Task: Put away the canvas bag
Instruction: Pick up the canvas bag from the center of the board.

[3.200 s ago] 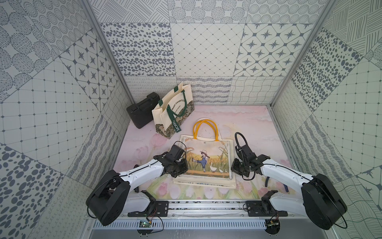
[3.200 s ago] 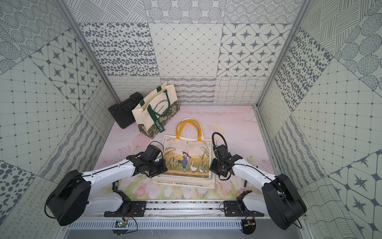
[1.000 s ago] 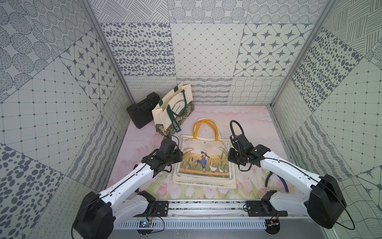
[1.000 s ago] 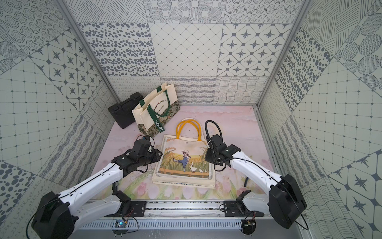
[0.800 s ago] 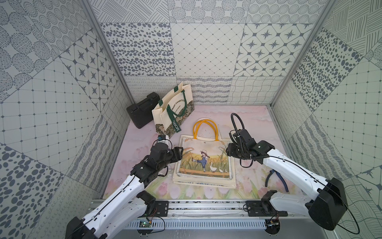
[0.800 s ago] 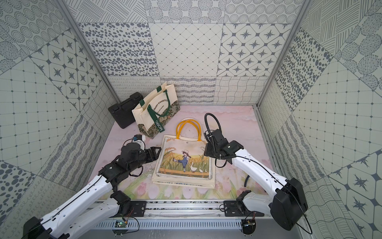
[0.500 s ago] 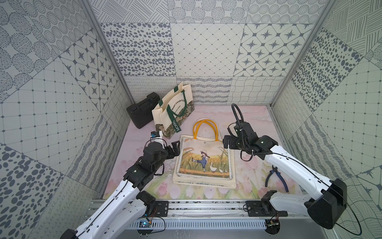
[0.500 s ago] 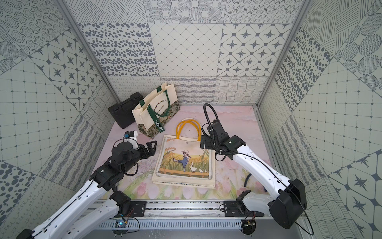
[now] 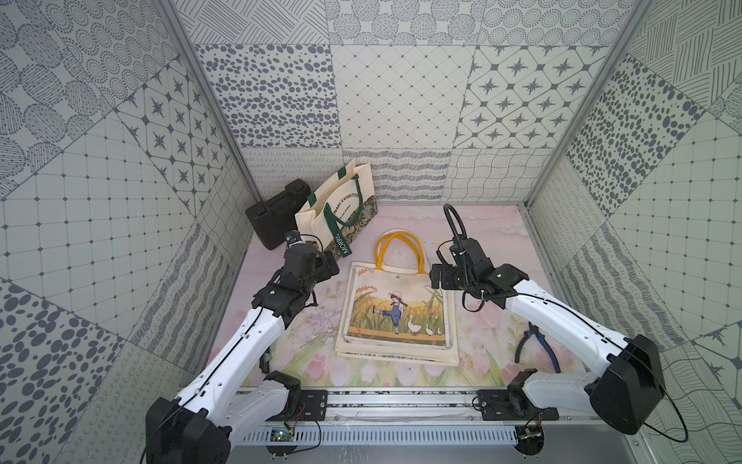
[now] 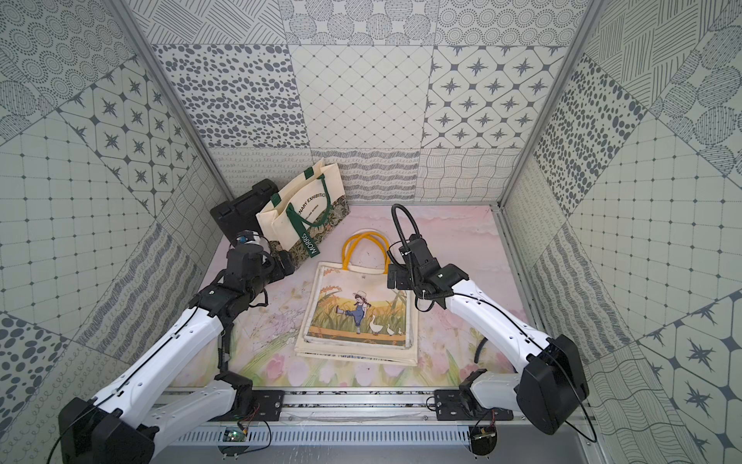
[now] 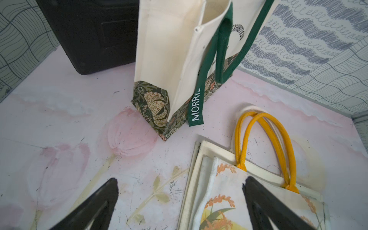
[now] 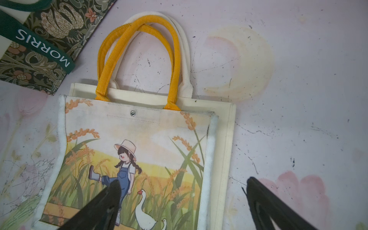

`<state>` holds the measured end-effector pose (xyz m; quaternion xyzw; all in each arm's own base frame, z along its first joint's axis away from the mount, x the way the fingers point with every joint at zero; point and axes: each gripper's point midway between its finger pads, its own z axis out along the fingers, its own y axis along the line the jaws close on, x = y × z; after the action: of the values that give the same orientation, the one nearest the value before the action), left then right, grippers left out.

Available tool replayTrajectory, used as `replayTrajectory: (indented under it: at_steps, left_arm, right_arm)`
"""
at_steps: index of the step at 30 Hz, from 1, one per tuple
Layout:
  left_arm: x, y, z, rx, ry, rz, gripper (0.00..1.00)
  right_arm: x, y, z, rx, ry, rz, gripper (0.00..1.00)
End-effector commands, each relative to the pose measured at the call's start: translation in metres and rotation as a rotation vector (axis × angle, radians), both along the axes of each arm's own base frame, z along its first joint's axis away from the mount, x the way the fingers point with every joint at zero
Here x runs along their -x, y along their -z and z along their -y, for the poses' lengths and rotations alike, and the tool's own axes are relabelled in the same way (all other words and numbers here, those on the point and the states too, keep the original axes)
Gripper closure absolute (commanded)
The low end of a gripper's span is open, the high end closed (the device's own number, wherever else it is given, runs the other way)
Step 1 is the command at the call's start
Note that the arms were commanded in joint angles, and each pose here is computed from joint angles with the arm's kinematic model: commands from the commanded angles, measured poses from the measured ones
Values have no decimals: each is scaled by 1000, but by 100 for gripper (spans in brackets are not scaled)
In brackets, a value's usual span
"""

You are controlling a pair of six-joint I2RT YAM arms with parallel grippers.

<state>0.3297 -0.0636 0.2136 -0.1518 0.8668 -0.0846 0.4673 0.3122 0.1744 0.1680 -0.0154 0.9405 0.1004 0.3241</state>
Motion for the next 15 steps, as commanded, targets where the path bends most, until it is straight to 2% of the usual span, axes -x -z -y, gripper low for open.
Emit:
replayTrajectory:
  at_steps: [1,4,11,15]
  left_arm:
    - [-14,-12,-5,38,-1,75,0]
    - [-12,-14,-6,89,-12,80,0]
    - [1,-22,17,165,115,12,0]
    - [16,-18,24,185,160,-46,1]
  right_arm:
    - [-15,-2,-11,-9,-27,12,1]
    - [-15,-5,-21,-73,-30,-19,1]
    - [-2,-36,-38,-279,-73,43,1]
    - [16,-27,-36,-365,-33,-9,1]
